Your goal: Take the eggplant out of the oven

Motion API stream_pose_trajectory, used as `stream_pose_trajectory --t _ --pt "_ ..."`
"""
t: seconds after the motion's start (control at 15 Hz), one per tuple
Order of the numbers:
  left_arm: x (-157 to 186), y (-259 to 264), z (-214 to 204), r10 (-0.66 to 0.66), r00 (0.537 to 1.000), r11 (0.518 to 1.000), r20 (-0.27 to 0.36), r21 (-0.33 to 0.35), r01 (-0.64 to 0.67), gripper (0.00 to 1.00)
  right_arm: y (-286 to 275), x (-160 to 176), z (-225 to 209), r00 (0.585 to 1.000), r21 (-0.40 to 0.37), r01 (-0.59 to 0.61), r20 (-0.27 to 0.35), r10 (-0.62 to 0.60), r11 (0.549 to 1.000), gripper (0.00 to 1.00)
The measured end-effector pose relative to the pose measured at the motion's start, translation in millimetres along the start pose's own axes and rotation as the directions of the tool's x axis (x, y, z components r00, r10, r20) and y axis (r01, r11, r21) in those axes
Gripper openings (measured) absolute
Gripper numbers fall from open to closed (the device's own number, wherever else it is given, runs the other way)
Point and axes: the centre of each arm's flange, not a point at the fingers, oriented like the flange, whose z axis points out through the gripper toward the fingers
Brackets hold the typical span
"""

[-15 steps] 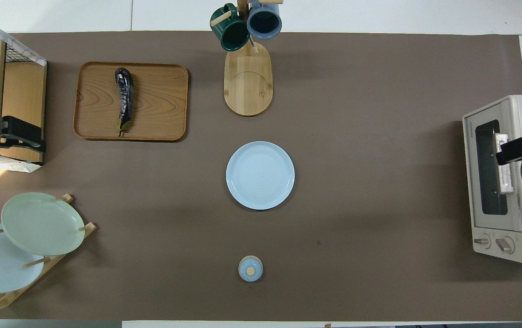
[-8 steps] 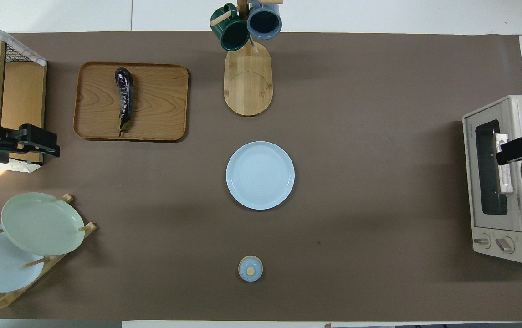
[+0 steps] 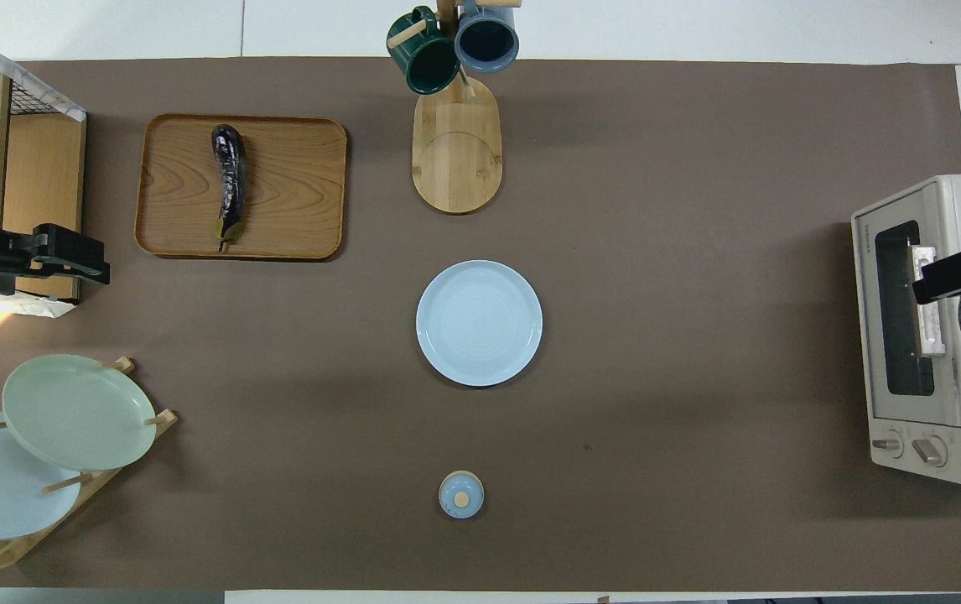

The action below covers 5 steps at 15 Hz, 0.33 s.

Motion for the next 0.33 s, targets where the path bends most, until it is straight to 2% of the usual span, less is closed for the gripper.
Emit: stream_pose_trajectory --t 0.33 --pt "2.1 -1.6 -1.4 0.032 0.999 0.999 -0.017 -0.002 -0.032 1.00 0.0 0.0 0.0 1.000 0.000 0.000 0.000 0.000 1.000 1.00"
